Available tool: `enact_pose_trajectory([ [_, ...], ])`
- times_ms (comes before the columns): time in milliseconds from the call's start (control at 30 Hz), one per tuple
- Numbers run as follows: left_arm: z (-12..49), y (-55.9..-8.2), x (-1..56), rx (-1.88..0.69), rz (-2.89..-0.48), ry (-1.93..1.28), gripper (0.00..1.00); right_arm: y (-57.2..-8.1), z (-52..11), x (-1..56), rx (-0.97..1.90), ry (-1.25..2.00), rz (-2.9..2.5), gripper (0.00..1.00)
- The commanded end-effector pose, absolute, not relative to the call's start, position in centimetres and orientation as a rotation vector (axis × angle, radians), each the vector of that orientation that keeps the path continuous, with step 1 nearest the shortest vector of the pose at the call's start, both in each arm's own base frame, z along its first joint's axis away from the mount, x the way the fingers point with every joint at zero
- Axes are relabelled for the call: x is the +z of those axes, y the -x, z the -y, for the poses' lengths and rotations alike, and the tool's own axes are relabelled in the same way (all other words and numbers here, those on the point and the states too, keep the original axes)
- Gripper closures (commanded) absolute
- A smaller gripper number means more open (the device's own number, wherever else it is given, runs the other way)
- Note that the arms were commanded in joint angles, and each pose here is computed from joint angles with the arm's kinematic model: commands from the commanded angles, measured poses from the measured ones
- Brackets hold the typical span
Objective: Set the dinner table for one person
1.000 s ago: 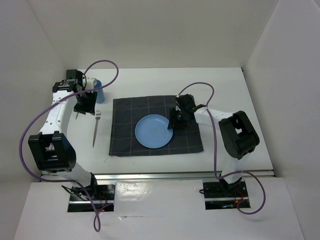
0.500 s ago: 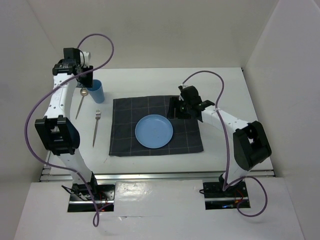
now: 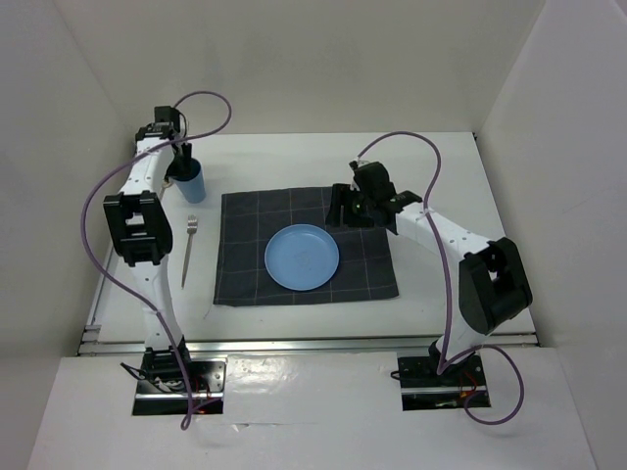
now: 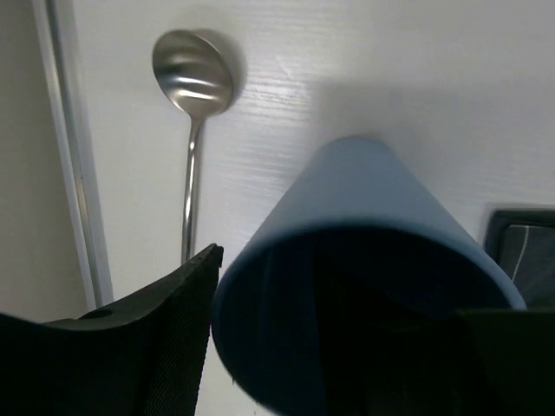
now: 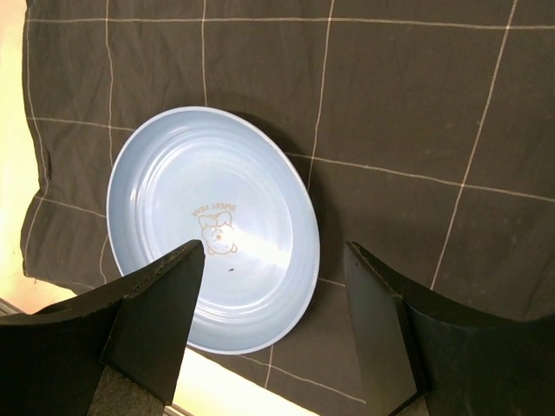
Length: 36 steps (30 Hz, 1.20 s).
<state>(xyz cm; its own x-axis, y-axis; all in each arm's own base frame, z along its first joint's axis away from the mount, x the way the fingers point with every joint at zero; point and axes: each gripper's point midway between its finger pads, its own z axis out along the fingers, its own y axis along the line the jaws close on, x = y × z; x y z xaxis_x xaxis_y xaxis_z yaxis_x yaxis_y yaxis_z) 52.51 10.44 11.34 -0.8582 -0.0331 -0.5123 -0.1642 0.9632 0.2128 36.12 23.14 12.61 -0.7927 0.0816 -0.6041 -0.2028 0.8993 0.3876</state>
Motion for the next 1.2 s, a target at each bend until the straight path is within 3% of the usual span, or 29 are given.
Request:
enact_pose_trajectory([
  [0, -11.1, -52.3, 10.8, 0.373, -2.603, 0.141, 0.46, -37.0, -23.2, 15.6, 0.584, 0.099, -2.349, 0.27],
  [100, -9.0, -52.2, 10.3, 0.21, -2.63, 0.095, 0.75, -37.0, -23.2, 16.0, 0.587, 0.099, -2.34, 0.27],
  [133, -8.4, -52.1, 11.0, 0.172, -2.62, 0.07, 0.91, -36.9, -23.2, 16.0, 0.592, 0.088, -2.342, 0.27],
  [200, -7.4, -51.6, 12.1, 0.109, -2.58, 0.064, 1.0, -37.1, -23.3, 16.4, 0.595, 0.089, -2.333, 0.27],
  [433, -6.3, -49.3, 17.0, 0.03, -2.507, 0.058, 1.0, -38.0, -26.2, 19.9, 0.742, 0.15, -2.206, 0.27],
  [633, -0.1, -46.4, 23.0, -0.024, -2.428, -0.154, 1.0, -39.8, -32.8, 26.6, 0.977, 0.175, -1.916, 0.27],
  [800, 4.3, -44.1, 23.7, -0.105, -2.458, -0.258, 1.0, -41.1, -38.8, 30.7, 1.029, 0.19, -1.756, 0.24],
  [967, 7.8, -43.0, 23.0, -0.146, -2.484, -0.351, 1.0, -41.8, -42.2, 29.3, 1.018, 0.207, -1.769, 0.23],
  [1167, 10.6, -42.0, 22.7, -0.12, -2.482, -0.441, 1.0, -42.4, -41.9, 27.5, 0.946, 0.177, -1.81, 0.23],
])
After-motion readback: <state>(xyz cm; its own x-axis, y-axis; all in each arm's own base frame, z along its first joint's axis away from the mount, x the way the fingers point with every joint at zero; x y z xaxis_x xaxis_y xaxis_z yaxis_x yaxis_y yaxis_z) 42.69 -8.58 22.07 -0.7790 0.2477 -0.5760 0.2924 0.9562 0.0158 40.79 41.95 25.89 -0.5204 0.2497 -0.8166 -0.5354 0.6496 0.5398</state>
